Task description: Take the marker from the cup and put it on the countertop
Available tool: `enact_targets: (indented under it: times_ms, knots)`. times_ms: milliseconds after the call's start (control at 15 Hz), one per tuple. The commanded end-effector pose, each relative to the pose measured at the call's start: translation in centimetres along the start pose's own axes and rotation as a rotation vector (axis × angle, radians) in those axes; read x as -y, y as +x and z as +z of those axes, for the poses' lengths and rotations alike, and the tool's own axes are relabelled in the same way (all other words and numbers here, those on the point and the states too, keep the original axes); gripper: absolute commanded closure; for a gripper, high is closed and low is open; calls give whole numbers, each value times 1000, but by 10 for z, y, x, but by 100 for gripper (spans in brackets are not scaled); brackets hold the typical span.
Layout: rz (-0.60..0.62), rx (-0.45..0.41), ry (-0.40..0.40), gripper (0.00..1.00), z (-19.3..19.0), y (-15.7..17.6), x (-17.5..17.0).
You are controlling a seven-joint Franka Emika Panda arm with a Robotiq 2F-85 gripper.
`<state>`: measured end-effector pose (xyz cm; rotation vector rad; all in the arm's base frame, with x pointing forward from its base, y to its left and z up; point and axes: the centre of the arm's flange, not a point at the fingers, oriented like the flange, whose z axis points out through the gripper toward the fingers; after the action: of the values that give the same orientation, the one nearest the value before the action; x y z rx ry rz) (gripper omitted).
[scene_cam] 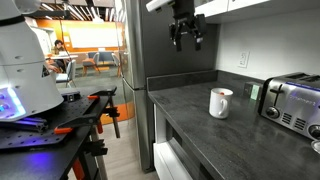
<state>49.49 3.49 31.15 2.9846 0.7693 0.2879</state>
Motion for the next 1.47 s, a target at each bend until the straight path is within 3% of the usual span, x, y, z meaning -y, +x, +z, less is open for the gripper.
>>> enact_targets:
  times_ms: [0, 133, 533, 733, 1067, 1133, 1400]
  knots:
    - [-105, 4, 24, 0, 45, 45, -4]
    - [-167, 7, 24, 0, 69, 63, -3]
    - [-148, -16, 1, 0, 117, 101, -34]
    - [-163, -7, -23, 5, 136, 113, -43]
    - [-210, 18, -36, 22, 163, 128, -47]
    - [-214, 21, -35, 36, 167, 131, -50]
    - [-222, 31, -28, 49, 178, 143, -54]
